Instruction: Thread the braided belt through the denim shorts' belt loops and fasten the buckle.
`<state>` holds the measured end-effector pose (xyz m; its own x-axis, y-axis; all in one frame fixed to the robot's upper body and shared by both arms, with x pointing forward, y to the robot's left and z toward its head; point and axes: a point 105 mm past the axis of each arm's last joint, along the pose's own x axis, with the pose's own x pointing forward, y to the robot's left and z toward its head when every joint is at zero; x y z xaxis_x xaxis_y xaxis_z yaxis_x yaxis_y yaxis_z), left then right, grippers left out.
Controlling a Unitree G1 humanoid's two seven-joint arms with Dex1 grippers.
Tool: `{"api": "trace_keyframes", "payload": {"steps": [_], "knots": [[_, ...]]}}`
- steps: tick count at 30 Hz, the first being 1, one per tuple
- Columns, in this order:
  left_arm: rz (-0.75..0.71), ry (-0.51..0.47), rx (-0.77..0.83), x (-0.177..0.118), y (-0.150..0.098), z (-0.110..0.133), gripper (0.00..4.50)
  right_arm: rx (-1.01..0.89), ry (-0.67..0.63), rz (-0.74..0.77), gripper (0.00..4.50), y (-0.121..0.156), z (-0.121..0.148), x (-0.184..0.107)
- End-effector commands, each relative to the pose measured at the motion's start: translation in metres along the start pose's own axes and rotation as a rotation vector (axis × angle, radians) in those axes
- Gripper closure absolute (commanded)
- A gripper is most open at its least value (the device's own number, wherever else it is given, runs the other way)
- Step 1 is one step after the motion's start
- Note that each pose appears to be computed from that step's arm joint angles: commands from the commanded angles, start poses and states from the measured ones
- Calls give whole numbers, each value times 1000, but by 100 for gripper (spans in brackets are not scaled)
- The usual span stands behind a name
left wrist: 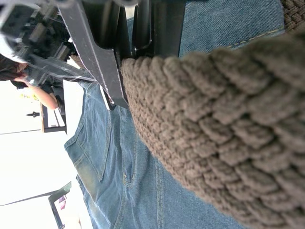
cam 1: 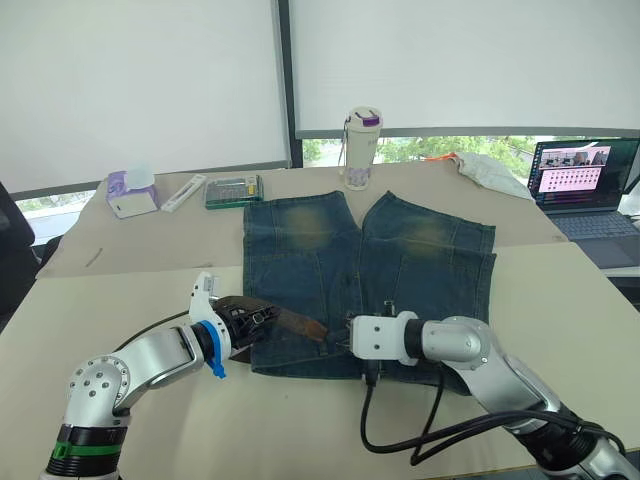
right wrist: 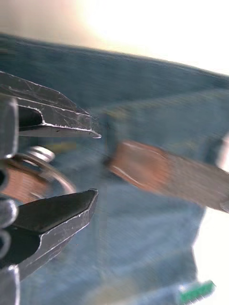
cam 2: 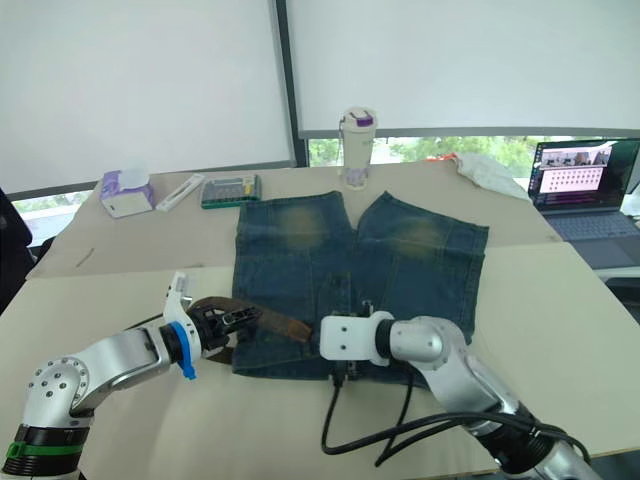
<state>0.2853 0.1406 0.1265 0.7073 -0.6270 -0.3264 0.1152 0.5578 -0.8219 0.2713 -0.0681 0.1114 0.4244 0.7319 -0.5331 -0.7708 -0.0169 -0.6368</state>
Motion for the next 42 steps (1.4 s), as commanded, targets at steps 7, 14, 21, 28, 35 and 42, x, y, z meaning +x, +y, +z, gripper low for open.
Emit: {"api": "trace_keyframes", "payload": {"steps": [7, 14, 21, 28, 35, 42], "knots": [[-15, -31, 12, -5, -6, 7, 450, -55, -34, 13, 255, 0, 7, 3], [3, -44, 24, -10, -4, 10, 450, -114, 45, 23, 255, 1, -11, 3], [31, -51, 43, -18, 1, 13, 450, -94, 37, -40, 438, -9, -8, 7], [47, -44, 32, -20, 6, 11, 450, -13, -32, -89, 448, -18, 7, 5], [61, -52, -2, -19, 10, 8, 450, 41, -52, -113, 448, -22, 13, 3], [133, -56, -93, -19, 29, 0, 450, 81, -68, -139, 448, -25, 16, 0]]}}
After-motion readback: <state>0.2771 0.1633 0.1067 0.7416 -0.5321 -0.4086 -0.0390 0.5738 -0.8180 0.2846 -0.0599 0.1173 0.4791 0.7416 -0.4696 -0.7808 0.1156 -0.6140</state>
